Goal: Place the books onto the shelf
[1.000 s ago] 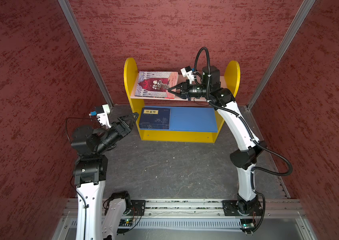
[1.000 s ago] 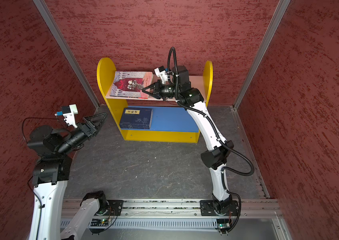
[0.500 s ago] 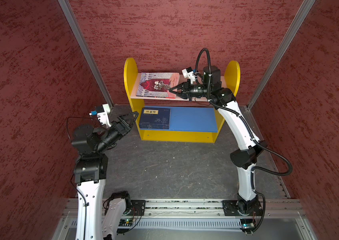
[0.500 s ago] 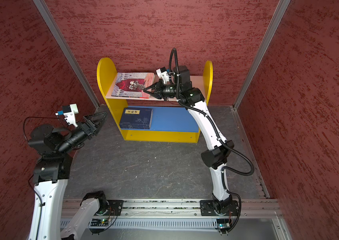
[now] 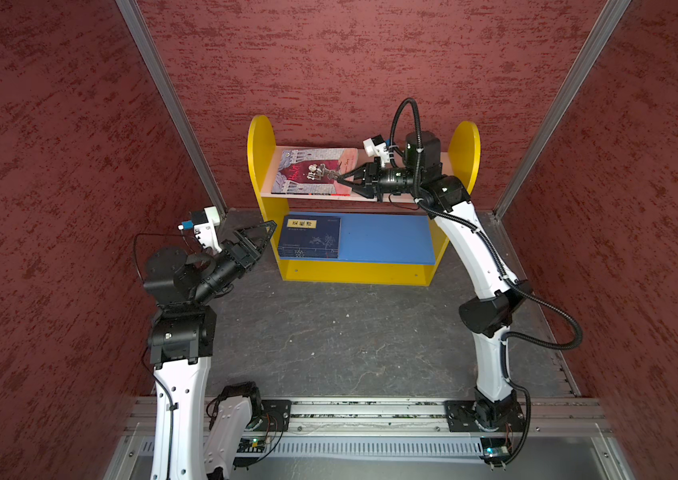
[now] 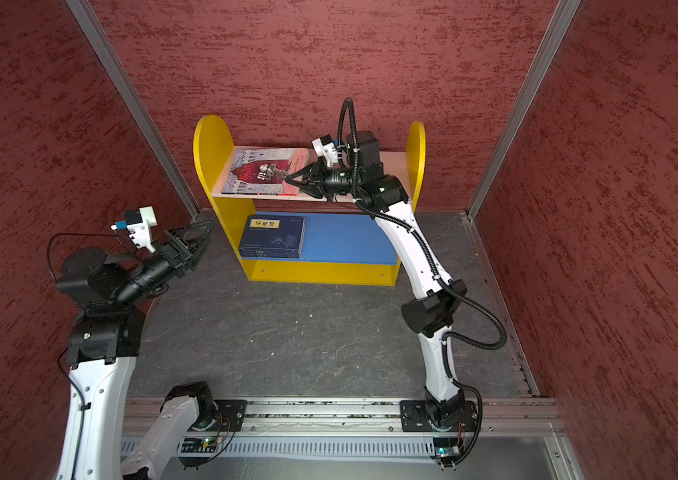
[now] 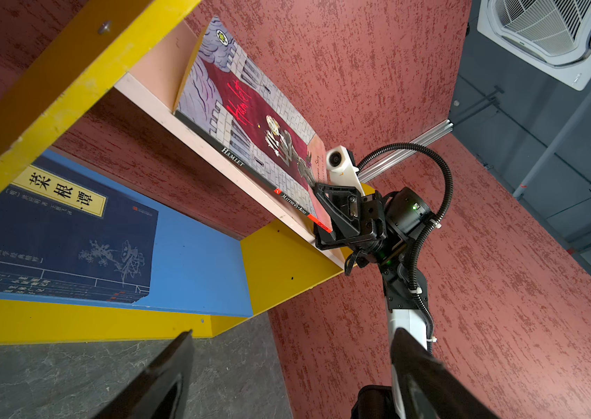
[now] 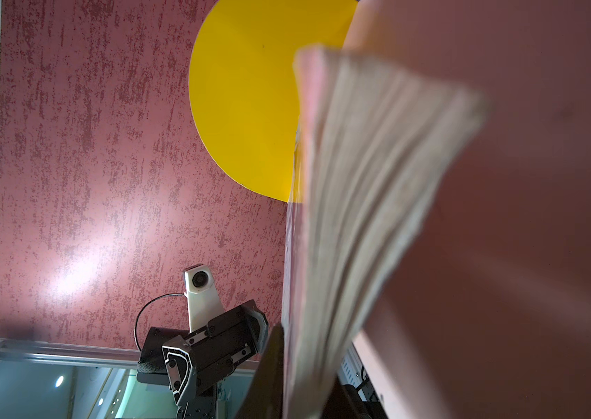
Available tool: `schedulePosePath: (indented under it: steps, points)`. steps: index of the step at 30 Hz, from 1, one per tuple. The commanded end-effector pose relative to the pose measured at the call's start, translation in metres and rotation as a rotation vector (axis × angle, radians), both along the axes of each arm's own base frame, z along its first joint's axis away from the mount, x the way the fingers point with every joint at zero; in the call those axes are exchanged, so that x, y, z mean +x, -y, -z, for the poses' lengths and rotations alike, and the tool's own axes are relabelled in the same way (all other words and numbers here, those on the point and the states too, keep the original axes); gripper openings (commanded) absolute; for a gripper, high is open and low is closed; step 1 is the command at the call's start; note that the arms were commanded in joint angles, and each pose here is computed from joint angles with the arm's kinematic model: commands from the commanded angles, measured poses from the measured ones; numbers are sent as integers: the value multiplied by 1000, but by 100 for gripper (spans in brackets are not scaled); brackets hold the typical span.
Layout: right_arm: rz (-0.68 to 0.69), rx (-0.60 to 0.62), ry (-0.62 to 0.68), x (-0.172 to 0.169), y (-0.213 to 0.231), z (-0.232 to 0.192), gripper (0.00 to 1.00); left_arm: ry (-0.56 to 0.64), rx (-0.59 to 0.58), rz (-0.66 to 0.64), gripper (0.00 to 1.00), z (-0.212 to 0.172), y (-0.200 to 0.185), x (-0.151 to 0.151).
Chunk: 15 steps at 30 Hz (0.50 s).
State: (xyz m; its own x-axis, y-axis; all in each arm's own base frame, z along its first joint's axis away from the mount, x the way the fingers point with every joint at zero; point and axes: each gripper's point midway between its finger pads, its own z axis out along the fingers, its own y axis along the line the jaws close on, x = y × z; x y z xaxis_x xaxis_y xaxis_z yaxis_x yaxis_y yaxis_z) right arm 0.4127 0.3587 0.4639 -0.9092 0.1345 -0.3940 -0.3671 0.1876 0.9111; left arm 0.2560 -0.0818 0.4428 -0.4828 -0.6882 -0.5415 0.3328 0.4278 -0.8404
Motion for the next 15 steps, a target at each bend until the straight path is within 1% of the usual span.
schedulePosePath:
  steps: [1, 7, 10, 15]
  points:
    - [28, -3, -10, 16, 2, 9, 17, 26, -9, 13, 85, -7, 2, -1]
    - [56, -18, -30, 21, 5, 15, 16, 28, -56, 8, 85, -15, 1, 8]
    - [65, -19, -36, 23, 6, 15, 17, 15, -91, 30, 86, -20, 7, 15]
    - [78, -20, -45, 24, 7, 15, 18, 25, -111, 63, 87, -31, 21, 26]
